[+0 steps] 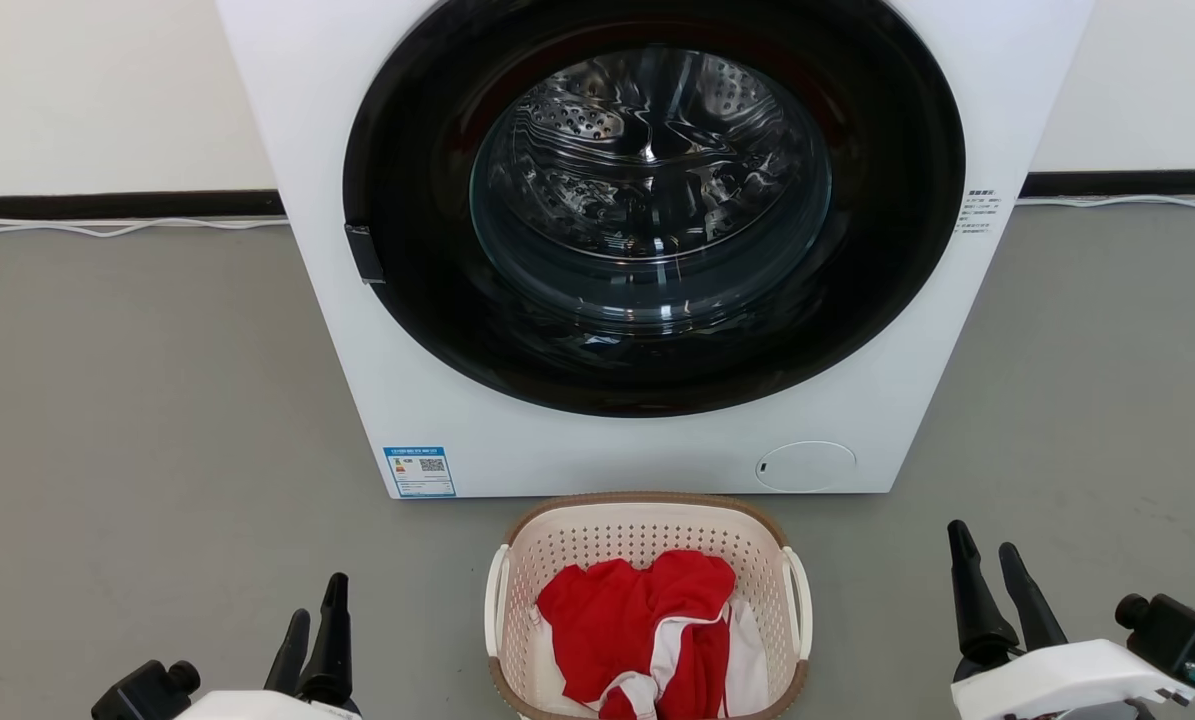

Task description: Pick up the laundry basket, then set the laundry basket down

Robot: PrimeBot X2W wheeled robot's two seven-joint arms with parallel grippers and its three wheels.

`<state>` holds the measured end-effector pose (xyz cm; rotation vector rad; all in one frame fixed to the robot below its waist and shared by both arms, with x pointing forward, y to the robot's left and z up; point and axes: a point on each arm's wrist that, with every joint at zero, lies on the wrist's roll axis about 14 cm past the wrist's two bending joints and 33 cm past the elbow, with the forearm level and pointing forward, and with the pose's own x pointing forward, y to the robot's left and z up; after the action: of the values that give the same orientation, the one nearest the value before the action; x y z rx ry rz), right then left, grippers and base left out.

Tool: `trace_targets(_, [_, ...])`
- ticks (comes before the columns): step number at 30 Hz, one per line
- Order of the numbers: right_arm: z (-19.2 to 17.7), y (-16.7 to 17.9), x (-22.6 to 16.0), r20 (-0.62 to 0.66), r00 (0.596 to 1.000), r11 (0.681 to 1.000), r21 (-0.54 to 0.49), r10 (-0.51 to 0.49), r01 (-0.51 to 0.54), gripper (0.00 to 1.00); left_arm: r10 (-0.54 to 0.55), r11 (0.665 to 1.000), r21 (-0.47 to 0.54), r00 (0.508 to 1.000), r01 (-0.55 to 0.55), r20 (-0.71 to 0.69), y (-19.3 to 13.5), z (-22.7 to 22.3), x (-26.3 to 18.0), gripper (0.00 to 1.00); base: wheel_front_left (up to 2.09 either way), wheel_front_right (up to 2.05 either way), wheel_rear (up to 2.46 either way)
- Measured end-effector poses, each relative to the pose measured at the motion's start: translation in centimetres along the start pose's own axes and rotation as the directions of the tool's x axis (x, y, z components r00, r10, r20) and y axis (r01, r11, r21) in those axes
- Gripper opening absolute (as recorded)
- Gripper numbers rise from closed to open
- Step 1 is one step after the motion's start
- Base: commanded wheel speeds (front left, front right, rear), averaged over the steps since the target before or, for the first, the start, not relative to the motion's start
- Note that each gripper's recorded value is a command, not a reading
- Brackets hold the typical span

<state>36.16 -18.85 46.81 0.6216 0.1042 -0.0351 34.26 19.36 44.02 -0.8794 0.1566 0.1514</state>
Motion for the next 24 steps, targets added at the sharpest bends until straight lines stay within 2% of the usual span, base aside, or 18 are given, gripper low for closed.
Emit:
trace_targets(13, [-0.21,-0.1,-0.08,-0.002,1.0,0.984,-0.179,0.013,-0.013,1.0,-0.008,0.983,0.185,1.0,0.006,0.01,0.24,0.02,-0.28,1.0,0.0,0.0,0.0])
trace_targets(24, [-0.46,0.57,-0.16,-0.005,0.999,0.949,-0.312,0.047,-0.046,1.0,-0.017,0.951,0.308,1.0,0.009,0.024,0.46,0.22,-0.58,1.0,0.0,0.0,0.0])
